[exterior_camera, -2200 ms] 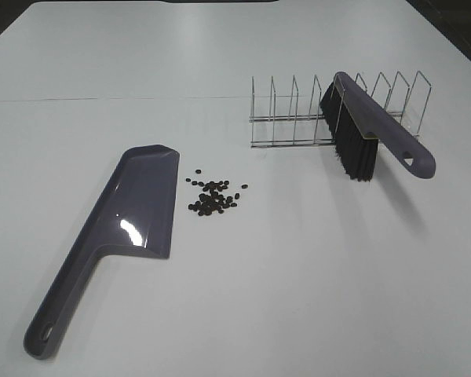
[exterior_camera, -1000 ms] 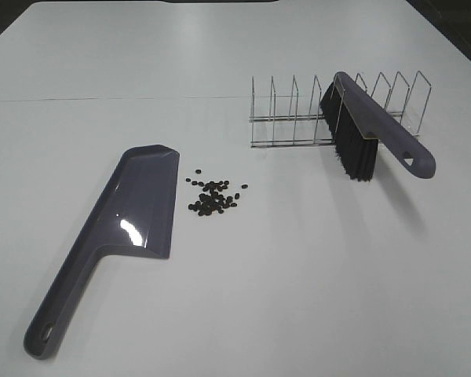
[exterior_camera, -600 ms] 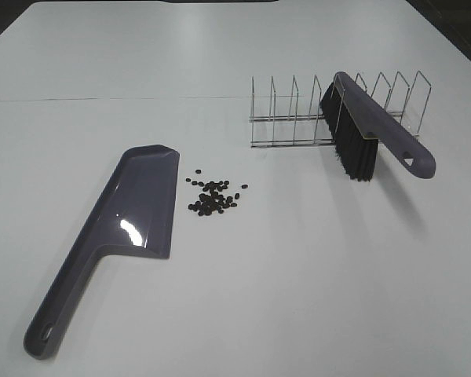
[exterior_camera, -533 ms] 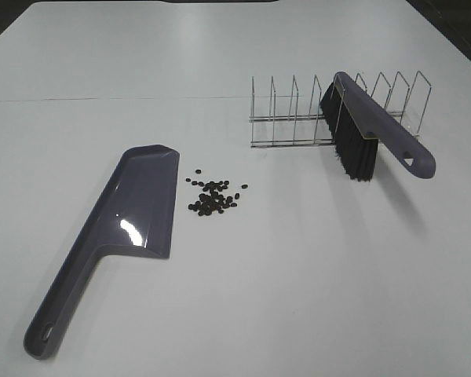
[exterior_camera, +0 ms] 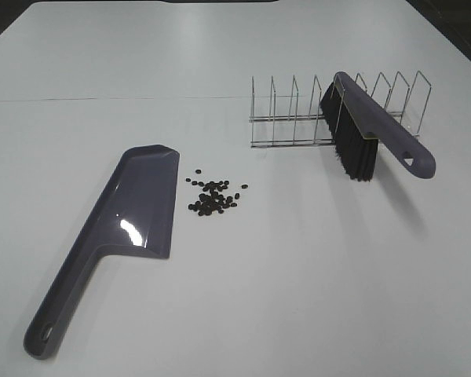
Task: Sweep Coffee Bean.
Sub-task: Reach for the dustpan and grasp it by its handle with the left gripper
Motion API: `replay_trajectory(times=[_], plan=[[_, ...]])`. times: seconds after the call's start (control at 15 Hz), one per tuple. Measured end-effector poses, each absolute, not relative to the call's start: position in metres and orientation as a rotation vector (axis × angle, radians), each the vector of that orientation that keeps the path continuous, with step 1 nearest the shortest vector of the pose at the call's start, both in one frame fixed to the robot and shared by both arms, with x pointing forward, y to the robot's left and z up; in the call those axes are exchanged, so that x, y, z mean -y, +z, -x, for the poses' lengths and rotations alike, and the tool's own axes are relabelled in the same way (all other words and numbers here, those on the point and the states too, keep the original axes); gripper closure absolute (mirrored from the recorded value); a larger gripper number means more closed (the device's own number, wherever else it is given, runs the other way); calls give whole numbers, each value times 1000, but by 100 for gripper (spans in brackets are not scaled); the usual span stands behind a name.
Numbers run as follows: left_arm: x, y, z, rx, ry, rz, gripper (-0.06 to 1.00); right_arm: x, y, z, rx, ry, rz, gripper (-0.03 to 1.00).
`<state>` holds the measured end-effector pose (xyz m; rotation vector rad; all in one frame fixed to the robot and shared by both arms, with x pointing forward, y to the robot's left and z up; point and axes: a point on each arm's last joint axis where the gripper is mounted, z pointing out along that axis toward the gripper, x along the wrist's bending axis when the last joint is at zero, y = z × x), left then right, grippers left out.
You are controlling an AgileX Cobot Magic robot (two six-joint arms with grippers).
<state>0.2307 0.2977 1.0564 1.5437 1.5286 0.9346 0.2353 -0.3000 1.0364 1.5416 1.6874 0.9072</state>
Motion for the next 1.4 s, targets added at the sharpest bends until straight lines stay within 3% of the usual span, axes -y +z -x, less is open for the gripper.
replay_trajectory(times=[1.4], plan=[[-298,1056,-231,-1531,938,-1545,-5,300,1036,-235,-1687,907,-1542,35]])
